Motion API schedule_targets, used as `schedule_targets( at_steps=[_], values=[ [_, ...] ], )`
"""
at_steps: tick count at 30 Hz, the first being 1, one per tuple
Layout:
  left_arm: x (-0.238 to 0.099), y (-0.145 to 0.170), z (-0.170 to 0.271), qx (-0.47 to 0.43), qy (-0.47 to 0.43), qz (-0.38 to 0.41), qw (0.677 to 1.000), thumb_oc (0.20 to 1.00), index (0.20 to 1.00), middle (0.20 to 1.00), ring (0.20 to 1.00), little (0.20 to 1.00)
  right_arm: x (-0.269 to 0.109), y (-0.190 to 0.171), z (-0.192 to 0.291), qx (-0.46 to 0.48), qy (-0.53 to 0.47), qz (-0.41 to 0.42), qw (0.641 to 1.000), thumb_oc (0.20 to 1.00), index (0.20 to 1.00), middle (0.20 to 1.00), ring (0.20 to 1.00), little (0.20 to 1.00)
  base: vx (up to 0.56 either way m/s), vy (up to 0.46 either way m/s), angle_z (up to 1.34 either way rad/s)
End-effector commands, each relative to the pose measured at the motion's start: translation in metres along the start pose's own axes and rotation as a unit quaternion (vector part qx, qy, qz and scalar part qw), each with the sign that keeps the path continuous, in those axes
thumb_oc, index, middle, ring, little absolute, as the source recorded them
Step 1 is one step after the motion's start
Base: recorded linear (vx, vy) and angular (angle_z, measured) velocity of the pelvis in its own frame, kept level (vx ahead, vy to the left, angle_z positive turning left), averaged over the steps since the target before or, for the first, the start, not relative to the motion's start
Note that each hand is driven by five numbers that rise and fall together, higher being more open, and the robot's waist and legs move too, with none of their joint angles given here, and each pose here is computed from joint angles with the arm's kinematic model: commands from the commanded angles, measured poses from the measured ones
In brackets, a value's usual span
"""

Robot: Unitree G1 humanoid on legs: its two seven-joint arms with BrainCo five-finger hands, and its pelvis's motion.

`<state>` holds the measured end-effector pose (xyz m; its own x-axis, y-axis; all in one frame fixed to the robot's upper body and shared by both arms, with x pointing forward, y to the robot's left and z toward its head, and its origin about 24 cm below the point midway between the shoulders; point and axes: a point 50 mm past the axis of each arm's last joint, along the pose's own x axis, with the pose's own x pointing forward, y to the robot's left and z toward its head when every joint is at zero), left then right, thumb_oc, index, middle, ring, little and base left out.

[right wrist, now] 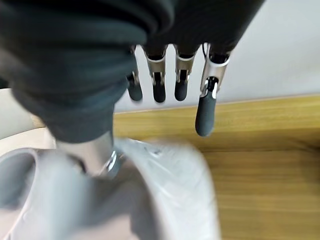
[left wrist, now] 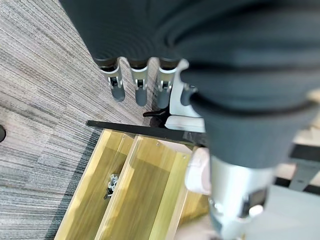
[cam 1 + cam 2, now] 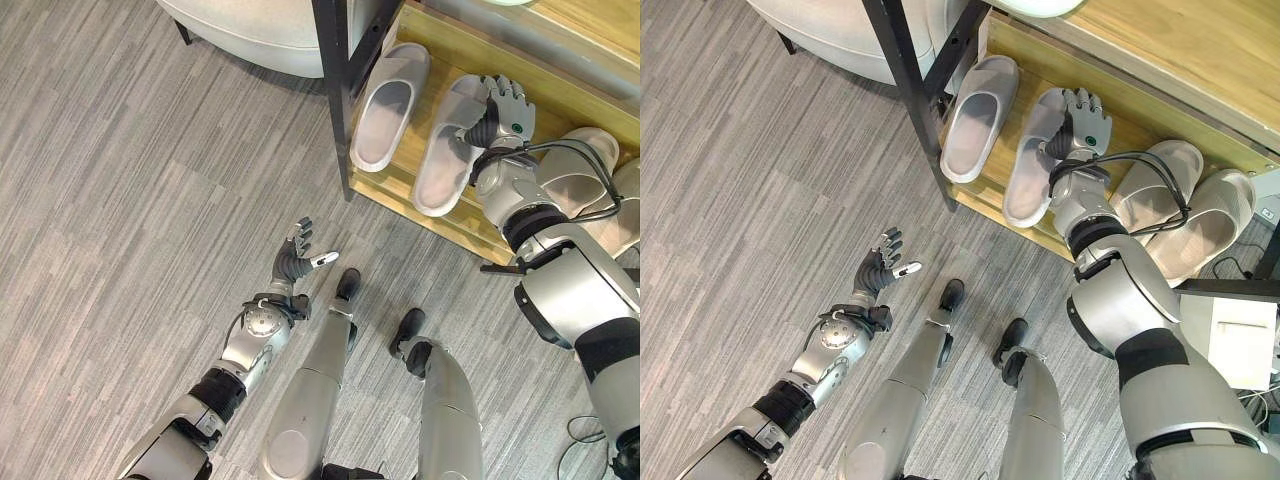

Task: Arrange the slippers neatly on the shoe rack.

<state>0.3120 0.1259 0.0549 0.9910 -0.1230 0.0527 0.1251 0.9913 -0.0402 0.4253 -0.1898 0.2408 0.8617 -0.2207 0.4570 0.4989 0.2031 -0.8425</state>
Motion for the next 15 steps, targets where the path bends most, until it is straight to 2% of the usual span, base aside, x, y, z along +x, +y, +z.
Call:
schedule_targets(
  at_steps=[1,7,10,13,15],
  values=[
    [0.003,-0.009,0.008,-0.003,-0.025,-0.012,1.000,1.000,1.000,1.000,1.000,1.000,0.015,-0.033,-0.004,-0.014,-0.005,-0.054,0.998,1.000,1.000,1.000,1.000,1.000,0.00,0.000,0.00],
    [0.003,-0.008,0.008,-0.002,-0.026,-0.011,1.000,1.000,1.000,1.000,1.000,1.000,0.016,-0.036,-0.012,0.001,0.015,-0.058,0.998,1.000,1.000,1.000,1.000,1.000,0.00,0.000,0.00],
    [0.003,-0.005,0.007,0.001,-0.022,-0.001,1.000,1.000,1.000,1.000,1.000,1.000,0.014,-0.031,-0.006,0.065,0.027,-0.061,0.996,1.000,1.000,1.000,1.000,1.000,-0.07,0.022,0.02],
    [0.005,-0.004,0.007,-0.002,-0.021,0.012,1.000,1.000,1.000,1.000,1.000,1.000,0.005,-0.016,0.004,0.204,0.054,-0.056,0.976,1.000,1.000,1.000,1.000,1.000,0.00,0.003,-0.02],
    [0.006,-0.004,0.006,0.000,-0.018,0.019,1.000,1.000,1.000,1.000,1.000,1.000,-0.001,-0.005,0.016,0.325,0.074,-0.042,0.942,1.000,1.000,1.000,1.000,1.000,0.02,0.005,-0.06]
  ],
)
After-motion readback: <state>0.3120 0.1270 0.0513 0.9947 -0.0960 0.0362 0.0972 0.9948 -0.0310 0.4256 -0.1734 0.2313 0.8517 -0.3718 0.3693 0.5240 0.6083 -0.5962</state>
